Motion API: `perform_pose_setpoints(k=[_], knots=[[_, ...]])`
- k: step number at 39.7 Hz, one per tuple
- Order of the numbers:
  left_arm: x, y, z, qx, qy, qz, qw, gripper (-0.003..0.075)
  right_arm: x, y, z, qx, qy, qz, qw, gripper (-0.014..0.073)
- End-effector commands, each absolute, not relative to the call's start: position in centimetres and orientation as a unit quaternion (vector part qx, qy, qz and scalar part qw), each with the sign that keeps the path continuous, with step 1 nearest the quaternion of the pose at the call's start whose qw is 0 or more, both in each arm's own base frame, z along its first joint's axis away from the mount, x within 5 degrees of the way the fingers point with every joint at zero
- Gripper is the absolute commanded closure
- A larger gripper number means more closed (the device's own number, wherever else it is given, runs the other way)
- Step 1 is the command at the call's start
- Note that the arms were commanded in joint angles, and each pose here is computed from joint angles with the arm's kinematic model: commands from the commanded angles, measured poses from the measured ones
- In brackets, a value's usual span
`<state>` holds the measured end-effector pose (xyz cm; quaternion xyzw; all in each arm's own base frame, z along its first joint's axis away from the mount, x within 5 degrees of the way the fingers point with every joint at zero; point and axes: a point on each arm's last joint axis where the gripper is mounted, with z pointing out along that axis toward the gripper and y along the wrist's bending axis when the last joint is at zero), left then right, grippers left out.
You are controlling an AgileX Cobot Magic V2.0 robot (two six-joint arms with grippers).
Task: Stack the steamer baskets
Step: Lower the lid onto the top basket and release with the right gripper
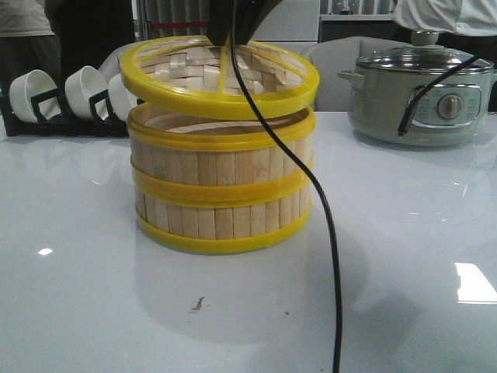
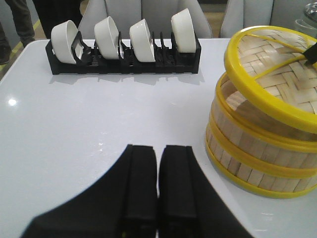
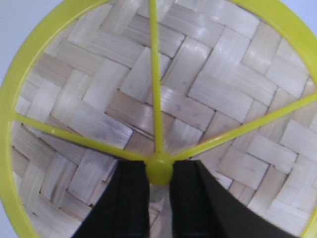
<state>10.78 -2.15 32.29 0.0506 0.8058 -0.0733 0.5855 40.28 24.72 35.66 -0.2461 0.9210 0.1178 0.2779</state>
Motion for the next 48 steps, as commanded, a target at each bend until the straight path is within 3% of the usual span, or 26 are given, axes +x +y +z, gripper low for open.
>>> perform_pose_setpoints(k=[1,48], knots=[[10.9,-2.3,34.0,0.048,0.772,-0.086,0.628,0.0622,39.0,23.7,40.1,-0.243,0.897,0.132,0.345,0.0538],[10.9,-2.3,34.0,0.048,0.772,-0.086,0.628,0.0622,40.1,24.4,37.5,-0.245,0.909,0.123,0.313,0.0538]])
